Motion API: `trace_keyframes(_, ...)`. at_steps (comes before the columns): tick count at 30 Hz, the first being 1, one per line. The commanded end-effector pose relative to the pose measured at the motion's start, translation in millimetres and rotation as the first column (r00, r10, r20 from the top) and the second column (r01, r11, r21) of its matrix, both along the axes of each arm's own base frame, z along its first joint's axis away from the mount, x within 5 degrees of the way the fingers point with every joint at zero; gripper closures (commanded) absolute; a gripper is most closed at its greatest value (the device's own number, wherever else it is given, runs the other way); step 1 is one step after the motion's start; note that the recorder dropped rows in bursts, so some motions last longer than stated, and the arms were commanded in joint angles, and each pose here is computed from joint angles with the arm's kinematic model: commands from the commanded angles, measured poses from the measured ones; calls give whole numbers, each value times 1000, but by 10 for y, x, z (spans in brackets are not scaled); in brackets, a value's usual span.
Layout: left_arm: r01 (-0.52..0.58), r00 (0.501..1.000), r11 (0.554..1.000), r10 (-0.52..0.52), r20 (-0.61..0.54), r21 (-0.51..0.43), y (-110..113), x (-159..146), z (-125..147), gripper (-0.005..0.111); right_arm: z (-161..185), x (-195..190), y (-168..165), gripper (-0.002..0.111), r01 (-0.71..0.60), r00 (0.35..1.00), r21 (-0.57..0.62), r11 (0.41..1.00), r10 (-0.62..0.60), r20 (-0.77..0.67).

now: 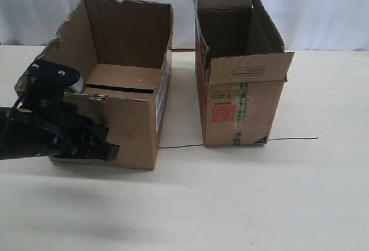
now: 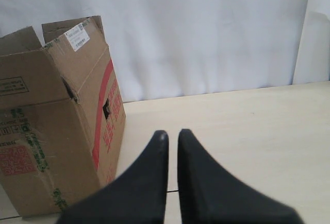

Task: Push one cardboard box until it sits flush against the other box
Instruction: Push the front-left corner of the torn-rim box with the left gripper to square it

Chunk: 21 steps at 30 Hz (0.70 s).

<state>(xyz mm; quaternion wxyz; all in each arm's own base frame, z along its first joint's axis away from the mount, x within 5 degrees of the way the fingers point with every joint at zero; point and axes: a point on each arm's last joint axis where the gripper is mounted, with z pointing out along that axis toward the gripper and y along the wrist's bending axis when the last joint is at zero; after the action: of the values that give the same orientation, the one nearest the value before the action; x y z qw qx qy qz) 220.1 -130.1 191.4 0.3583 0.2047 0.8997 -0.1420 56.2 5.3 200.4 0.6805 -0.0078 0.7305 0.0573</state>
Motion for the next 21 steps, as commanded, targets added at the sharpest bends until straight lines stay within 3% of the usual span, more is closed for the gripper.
trace_keyframes(1,-1,1000,1000,1,5,-17,-98,150,44,107,-17,-2,-1,103,2,1000,3,1000,-2,-4)
trace_keyframes(13,44,999,999,-44,14,-3,-238,362,55,107,-17,-2,-1,103,2,1000,3,1000,-2,-4)
trace_keyframes(21,11,999,1000,-11,51,11,-215,401,62,107,-17,-2,-1,103,2,1000,3,1000,-2,-4)
